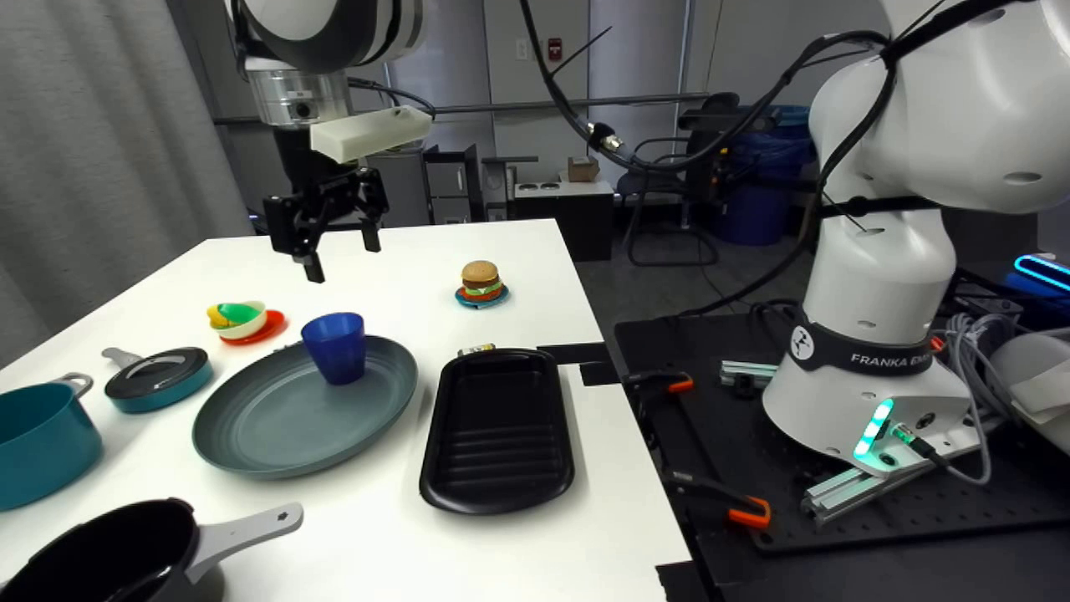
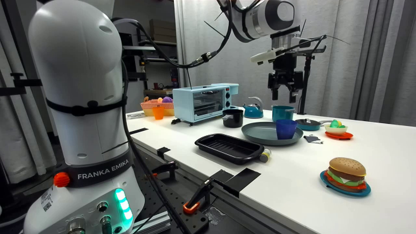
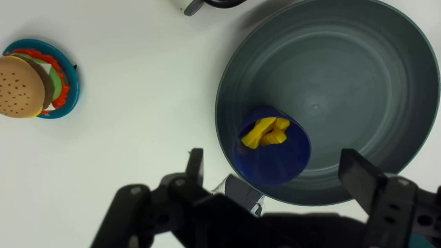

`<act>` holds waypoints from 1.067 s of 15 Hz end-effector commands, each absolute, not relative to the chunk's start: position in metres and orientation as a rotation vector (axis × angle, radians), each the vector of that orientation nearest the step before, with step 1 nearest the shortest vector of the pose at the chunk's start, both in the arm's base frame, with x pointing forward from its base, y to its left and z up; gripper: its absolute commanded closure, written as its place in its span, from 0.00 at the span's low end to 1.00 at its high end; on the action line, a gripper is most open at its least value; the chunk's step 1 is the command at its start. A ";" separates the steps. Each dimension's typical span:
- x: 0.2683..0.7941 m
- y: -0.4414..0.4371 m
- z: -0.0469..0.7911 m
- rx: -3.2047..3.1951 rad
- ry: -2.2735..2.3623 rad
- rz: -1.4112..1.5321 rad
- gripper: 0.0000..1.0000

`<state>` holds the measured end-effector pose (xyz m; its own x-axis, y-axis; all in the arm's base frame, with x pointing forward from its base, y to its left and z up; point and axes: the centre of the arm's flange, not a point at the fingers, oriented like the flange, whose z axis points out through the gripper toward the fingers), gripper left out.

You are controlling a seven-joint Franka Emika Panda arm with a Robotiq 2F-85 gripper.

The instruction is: Pour the contents of the blue cup onto the plate

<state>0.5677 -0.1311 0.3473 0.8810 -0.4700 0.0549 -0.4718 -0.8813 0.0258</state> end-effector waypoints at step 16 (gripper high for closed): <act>0.591 -0.181 0.304 2.999 -0.965 0.007 0.00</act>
